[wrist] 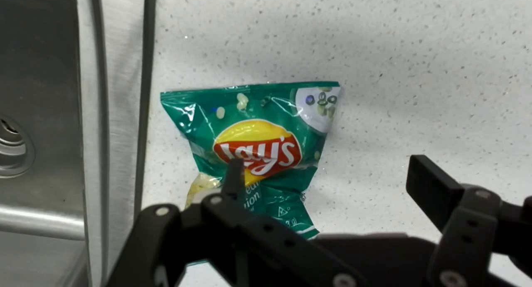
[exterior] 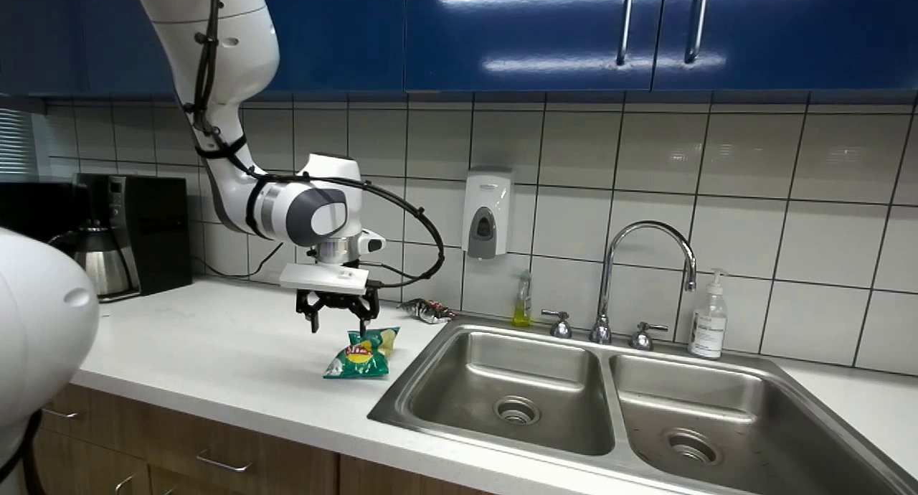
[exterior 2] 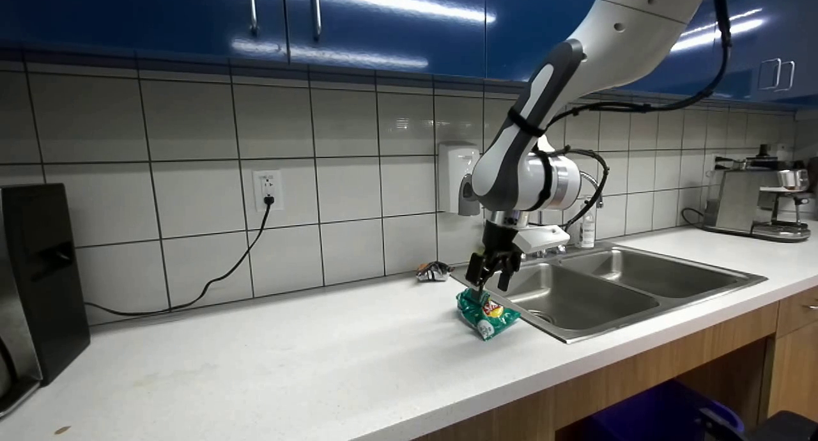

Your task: Put the green packet in the sink on the left.

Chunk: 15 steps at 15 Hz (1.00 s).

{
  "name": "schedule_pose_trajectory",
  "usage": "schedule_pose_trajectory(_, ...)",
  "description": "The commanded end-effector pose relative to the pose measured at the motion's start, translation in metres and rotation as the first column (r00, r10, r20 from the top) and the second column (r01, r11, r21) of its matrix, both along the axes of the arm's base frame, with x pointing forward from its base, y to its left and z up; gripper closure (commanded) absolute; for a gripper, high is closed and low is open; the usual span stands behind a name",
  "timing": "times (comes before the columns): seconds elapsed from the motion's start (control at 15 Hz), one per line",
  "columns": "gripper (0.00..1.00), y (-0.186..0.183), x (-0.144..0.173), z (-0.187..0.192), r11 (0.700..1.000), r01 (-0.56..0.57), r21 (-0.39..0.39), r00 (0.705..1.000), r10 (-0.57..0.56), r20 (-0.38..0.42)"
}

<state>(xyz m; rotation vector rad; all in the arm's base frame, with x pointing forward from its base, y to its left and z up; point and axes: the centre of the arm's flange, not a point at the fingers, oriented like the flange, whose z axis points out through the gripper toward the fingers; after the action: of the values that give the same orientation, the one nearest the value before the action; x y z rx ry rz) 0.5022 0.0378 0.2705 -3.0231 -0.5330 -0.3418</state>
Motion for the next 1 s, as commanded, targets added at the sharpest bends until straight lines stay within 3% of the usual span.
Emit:
schedule_pose_trajectory(0.0,0.00,0.000,0.027,-0.013,1.000,0.027,-0.004,0.999,-0.027,0.017)
schedule_pose_trajectory(0.93,0.00,-0.025,0.061,-0.035,0.997,0.056,-0.048,0.998,-0.056,0.006)
